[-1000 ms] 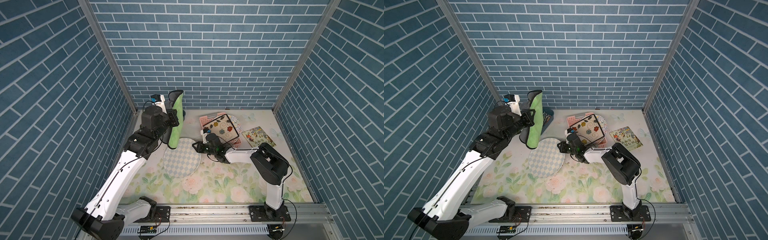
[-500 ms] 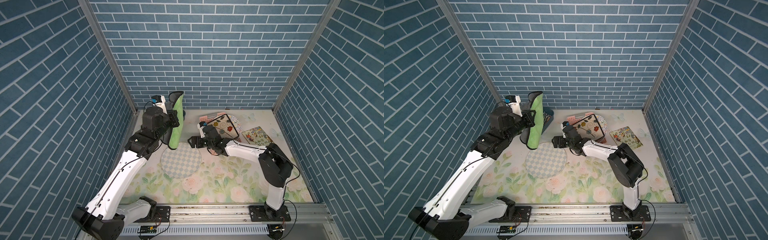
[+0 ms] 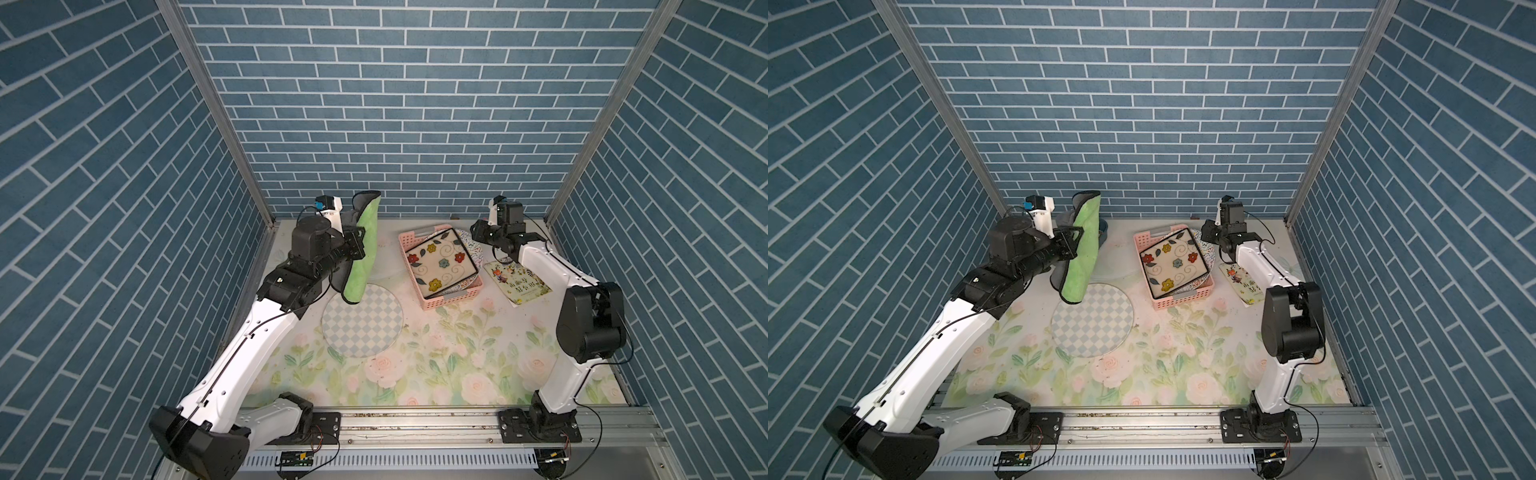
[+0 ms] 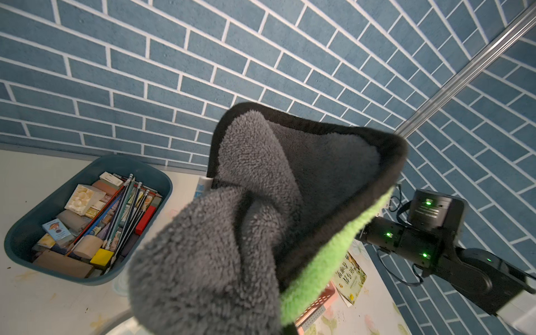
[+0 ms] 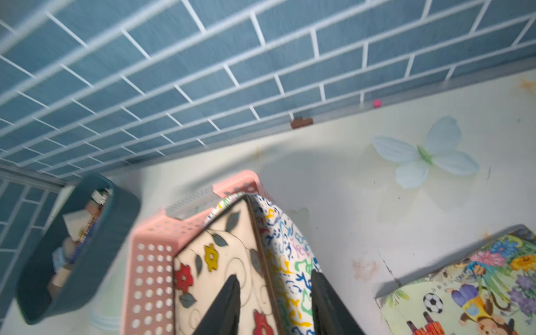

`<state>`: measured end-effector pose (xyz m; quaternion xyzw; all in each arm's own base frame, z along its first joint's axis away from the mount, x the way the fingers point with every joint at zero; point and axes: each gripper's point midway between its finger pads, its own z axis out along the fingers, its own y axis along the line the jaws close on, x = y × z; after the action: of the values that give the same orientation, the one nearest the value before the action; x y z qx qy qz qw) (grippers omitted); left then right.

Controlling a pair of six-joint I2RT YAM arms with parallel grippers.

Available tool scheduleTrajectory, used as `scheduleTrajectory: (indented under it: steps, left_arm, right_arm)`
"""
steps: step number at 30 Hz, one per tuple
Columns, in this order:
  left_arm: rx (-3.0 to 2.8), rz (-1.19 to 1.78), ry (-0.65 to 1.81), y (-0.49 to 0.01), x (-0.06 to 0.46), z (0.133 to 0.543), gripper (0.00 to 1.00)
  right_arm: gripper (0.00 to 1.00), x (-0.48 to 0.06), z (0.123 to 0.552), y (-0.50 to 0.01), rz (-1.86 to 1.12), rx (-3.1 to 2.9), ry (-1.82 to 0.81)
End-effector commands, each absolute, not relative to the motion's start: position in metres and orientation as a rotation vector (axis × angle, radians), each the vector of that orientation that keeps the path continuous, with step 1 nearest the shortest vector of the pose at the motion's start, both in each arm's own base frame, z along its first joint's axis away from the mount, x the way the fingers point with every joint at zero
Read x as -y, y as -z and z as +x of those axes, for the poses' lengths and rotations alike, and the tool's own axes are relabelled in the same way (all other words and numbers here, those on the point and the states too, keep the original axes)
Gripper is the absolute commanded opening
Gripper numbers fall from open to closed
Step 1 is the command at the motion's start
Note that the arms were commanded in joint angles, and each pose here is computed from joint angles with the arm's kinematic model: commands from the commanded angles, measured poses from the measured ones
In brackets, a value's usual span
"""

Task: Wipe the wet plate dry
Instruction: Pick up the plate from the bin.

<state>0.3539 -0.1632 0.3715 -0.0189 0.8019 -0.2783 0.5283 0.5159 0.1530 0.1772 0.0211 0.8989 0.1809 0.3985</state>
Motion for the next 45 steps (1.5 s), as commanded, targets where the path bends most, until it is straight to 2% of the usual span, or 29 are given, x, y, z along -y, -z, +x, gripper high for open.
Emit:
scheduleTrajectory:
  steps: [1,5,8,13,18,22,24,26,33,35,40,45]
  left_arm:
    - [-1.881,-0.028,0.678,-0.381,0.163,0.353,0.00]
    - [-1.892,-0.030,0.659,-0.378,0.161,0.352,0.00]
    - [-1.900,-0.033,0.651,-0.376,0.160,0.352,0.00]
    - [-1.905,-0.034,0.649,-0.374,0.160,0.353,0.00]
    - [-1.902,-0.033,0.664,-0.372,0.163,0.354,0.00]
    - [-1.909,0.003,0.699,-0.371,0.172,0.356,0.00]
    - [-1.919,0.019,0.714,-0.369,0.176,0.357,0.00]
    - [-1.925,0.027,0.730,-0.366,0.180,0.359,0.00]
    - [-1.932,0.035,0.760,-0.364,0.185,0.359,0.00]
    - [-1.930,0.037,0.777,-0.364,0.187,0.359,0.00]
    - [-1.900,0.062,0.924,-0.364,0.213,0.354,0.00]
    - [-1.925,0.033,0.954,-0.344,0.253,0.359,0.00]
  right_arm:
    - [0.40,-0.162,0.507,-0.145,-0.044,-2.400,-0.430]
    - [0.38,-0.161,0.507,-0.117,-0.047,-2.471,-0.403]
    - [0.47,-0.159,0.503,-0.099,-0.056,-2.523,-0.385]
    - [0.49,-0.162,0.479,-0.070,-0.095,-2.625,-0.417]
    - [0.50,-0.187,0.443,-0.051,-0.202,-2.706,-0.675]
    - [0.51,-0.199,0.436,-0.041,-0.240,-2.734,-0.815]
    - [0.48,-0.200,0.438,-0.036,-0.244,-2.752,-0.822]
    - [0.40,-0.203,0.442,-0.040,-0.251,-2.740,-0.838]
    - [0.01,-0.210,0.461,-0.084,-0.241,-2.620,-0.907]
    - [0.00,-0.213,0.465,-0.111,-0.221,-2.527,-0.947]
    - [0.00,-0.211,0.473,-0.222,-0.098,-2.174,-1.028]
    - [0.00,-0.228,0.438,-0.297,-0.010,-1.912,-1.230]
